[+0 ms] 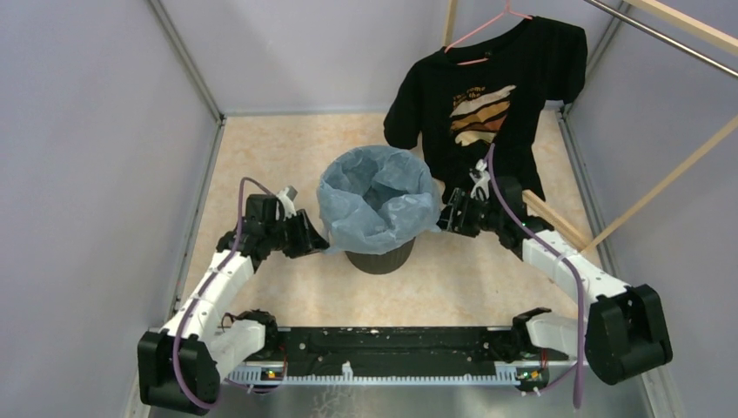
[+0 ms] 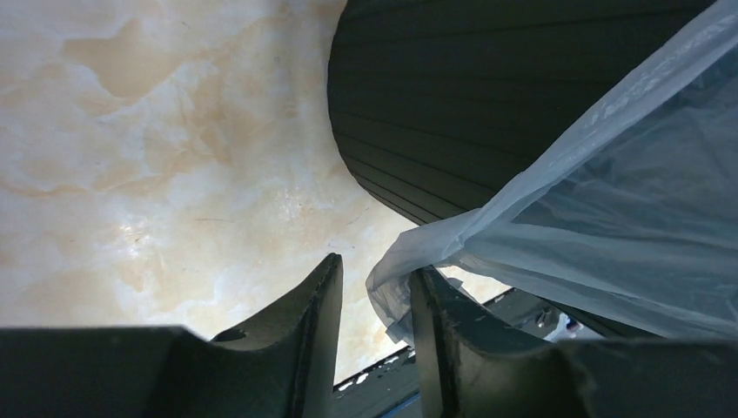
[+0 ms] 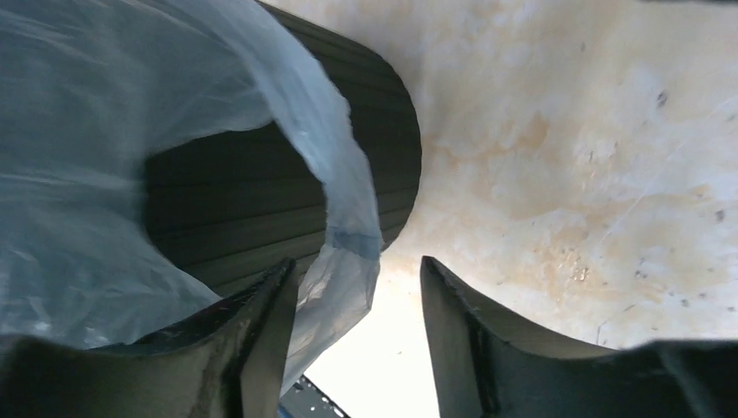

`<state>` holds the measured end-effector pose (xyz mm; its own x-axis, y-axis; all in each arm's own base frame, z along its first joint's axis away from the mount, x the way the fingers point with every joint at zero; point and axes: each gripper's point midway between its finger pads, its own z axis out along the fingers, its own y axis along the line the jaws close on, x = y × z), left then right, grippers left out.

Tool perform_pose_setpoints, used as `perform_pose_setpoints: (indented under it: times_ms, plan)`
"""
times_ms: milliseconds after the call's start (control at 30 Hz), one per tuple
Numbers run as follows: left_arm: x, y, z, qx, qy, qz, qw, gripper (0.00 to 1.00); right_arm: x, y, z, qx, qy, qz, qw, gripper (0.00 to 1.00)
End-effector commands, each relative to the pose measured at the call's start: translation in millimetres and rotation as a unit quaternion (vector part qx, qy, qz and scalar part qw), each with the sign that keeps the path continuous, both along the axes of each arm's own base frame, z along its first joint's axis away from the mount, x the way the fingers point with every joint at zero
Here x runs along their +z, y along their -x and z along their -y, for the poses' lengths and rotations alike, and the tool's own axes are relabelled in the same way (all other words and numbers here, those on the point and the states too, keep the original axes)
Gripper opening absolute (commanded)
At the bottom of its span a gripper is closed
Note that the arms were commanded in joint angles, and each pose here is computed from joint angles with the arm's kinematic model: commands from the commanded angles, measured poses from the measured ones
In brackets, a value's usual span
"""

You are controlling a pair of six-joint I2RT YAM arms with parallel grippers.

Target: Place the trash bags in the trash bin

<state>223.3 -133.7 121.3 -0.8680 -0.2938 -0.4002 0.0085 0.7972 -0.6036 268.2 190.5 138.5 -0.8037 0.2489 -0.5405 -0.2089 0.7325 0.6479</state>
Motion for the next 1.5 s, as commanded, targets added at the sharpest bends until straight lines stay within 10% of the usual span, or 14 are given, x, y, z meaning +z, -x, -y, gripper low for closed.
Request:
perform_pose_setpoints:
  times_ms: [0,233,533,767,1000,1133,1300,1467]
  plan:
    - [-8.4,-4.7,19.0,-0.005,0.067,0.009,0.998,0.37,8.7,-10.7,-17.3,0.009,-0.061,0.023,0.998,0.49]
    - [-64.3,7.3,25.9,0.003,0.076,-0.052,0.996,0.18,-29.8,-27.3,-21.0,-0.007,-0.060,-0.002,0.998,0.24]
    - [-92.4,13.7,23.2,0.018,0.062,-0.075,0.995,0.19,-77.2,-36.2,-17.5,-0.025,-0.032,-0.039,0.998,0.29]
    - [-70.6,26.8,3.1,0.081,0.024,-0.095,0.992,0.66,-68.2,-40.4,16.8,-0.045,0.085,-0.003,0.995,0.43]
    - [10.0,52.5,-20.9,0.202,0.049,-0.060,0.976,0.92,-25.2,-34.3,51.6,-0.080,0.149,0.083,0.982,0.75]
    - [93.1,53.2,-52.0,0.277,0.062,0.072,0.956,0.98,-6.3,-26.1,60.8,-0.097,0.139,0.145,0.975,0.98]
    - [263.5,40.7,-14.0,0.081,0.102,0.323,0.937,0.98,-11.7,-17.5,56.5,-0.082,0.120,0.171,0.974,0.99]
    - [311.7,9.6,42.0,-0.094,0.139,0.282,0.944,0.89,-10.8,-16.6,44.6,-0.064,0.092,0.172,0.979,0.98]
